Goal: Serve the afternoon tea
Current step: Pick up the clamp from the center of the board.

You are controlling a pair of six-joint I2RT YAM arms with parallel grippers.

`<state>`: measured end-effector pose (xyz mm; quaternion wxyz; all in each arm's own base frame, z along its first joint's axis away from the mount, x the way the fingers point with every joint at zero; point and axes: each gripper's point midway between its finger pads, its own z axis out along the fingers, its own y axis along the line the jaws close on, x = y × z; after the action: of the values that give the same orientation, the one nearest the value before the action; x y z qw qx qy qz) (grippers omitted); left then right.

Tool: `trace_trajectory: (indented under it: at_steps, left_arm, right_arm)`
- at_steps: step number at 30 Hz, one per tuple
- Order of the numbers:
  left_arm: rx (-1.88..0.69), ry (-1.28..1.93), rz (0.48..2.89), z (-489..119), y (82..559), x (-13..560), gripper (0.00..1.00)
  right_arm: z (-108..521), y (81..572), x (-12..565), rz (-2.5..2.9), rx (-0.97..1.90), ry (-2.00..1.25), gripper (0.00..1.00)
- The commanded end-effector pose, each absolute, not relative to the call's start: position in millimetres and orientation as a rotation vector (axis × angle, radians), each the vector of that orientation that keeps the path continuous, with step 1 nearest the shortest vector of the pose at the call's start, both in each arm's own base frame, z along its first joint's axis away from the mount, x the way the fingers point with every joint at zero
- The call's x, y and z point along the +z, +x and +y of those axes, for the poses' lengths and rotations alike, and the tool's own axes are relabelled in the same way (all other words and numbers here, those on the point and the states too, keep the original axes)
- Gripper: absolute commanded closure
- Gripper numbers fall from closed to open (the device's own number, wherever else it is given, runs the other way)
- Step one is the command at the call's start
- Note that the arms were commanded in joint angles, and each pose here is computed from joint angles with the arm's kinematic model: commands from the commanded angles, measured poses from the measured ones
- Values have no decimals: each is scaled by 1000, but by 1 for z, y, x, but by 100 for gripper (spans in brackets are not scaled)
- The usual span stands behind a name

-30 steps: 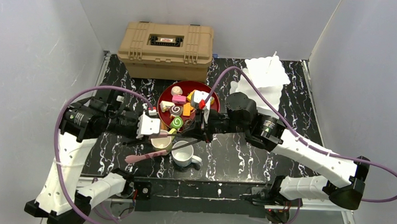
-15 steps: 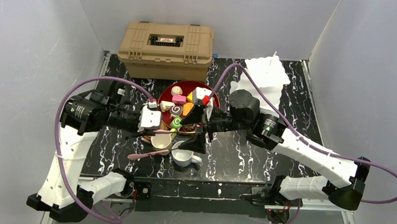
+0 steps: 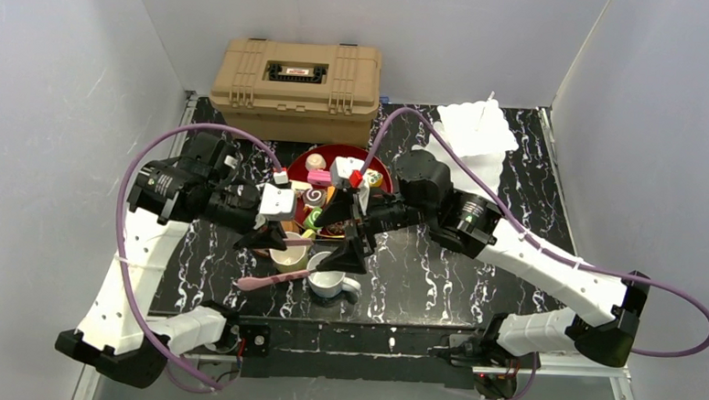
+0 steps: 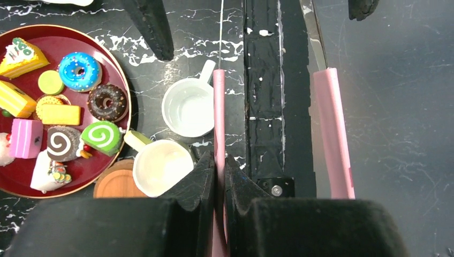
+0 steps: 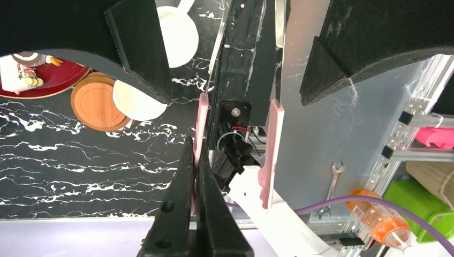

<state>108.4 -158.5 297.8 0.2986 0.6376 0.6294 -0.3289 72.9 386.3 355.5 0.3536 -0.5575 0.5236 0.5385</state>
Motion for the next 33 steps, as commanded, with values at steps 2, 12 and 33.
trace_trajectory:
  at_steps: [2,12,33]
  left_arm:
    - [-1102,1654,1822,-153,65,298,100]
    - [-1147,1625,1828,-158,66,303,100]
    - [-1156,1587,1790,-161,61,320,100]
  right_arm:
    - [374,60,356,1285,1405,-1517,2]
    - [362,62,340,1307,1332,-1524,2]
    - [367,77,372,1216,1412,-1182,17]
